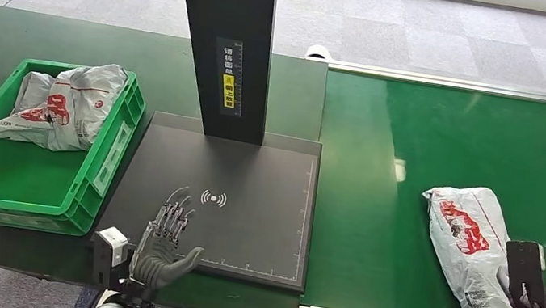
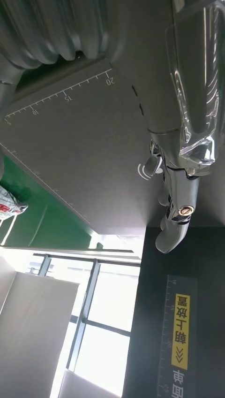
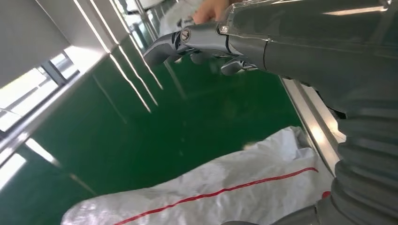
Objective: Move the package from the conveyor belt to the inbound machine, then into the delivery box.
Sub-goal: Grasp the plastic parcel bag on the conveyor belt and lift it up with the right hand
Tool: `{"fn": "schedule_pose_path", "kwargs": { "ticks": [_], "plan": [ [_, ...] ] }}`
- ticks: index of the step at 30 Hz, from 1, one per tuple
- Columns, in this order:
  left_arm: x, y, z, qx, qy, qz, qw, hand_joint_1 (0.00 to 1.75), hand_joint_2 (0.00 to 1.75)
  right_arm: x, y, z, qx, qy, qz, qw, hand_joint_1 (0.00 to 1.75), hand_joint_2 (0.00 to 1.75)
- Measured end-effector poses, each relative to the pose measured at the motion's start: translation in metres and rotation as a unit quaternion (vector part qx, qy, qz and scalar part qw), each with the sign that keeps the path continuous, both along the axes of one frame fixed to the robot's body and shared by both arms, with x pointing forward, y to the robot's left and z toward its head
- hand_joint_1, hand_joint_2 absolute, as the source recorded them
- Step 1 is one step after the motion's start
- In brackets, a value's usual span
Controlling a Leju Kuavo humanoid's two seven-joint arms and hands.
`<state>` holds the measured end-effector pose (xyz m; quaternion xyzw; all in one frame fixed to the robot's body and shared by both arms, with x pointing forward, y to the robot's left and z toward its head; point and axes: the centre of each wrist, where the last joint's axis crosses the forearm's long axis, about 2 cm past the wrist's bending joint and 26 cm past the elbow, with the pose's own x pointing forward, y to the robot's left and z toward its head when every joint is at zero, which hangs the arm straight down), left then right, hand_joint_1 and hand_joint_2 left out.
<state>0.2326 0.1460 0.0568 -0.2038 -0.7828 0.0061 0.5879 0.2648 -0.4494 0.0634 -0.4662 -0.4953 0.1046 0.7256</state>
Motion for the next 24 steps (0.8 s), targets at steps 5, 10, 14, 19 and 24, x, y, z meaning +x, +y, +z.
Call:
{"fn": "schedule_pose_path", "kwargs": {
  "ticks": [5, 10, 14, 19, 24],
  "plan": [
    [0.002, 0.002, 0.001, -0.001, 0.008, 0.009, 1.0, 0.0, 1.75, 0.002, -0.021, -0.018, 0.055, 0.11, 0.013, 0.992, 0.0, 1.75],
    [0.003, 0.003, 0.002, -0.001, 0.014, 0.016, 1.0, 0.0, 1.75, 0.012, -0.02, -0.025, 0.08, 0.17, 0.027, 0.982, 0.0, 1.75],
    [0.003, 0.004, 0.004, 0.002, 0.015, 0.021, 1.0, 0.0, 1.75, 0.021, -0.016, -0.026, 0.092, 0.199, 0.047, 0.975, 0.0, 1.75],
    [0.004, 0.004, 0.004, 0.004, 0.017, 0.023, 1.0, 0.0, 1.75, 0.027, -0.011, -0.026, 0.088, 0.235, 0.069, 0.966, 0.0, 1.75],
    [0.003, 0.005, 0.004, 0.006, 0.021, 0.024, 0.999, 0.0, 1.75, 0.032, -0.01, -0.025, 0.07, 0.287, 0.091, 0.951, 1.56, 1.75]
  ]
}}
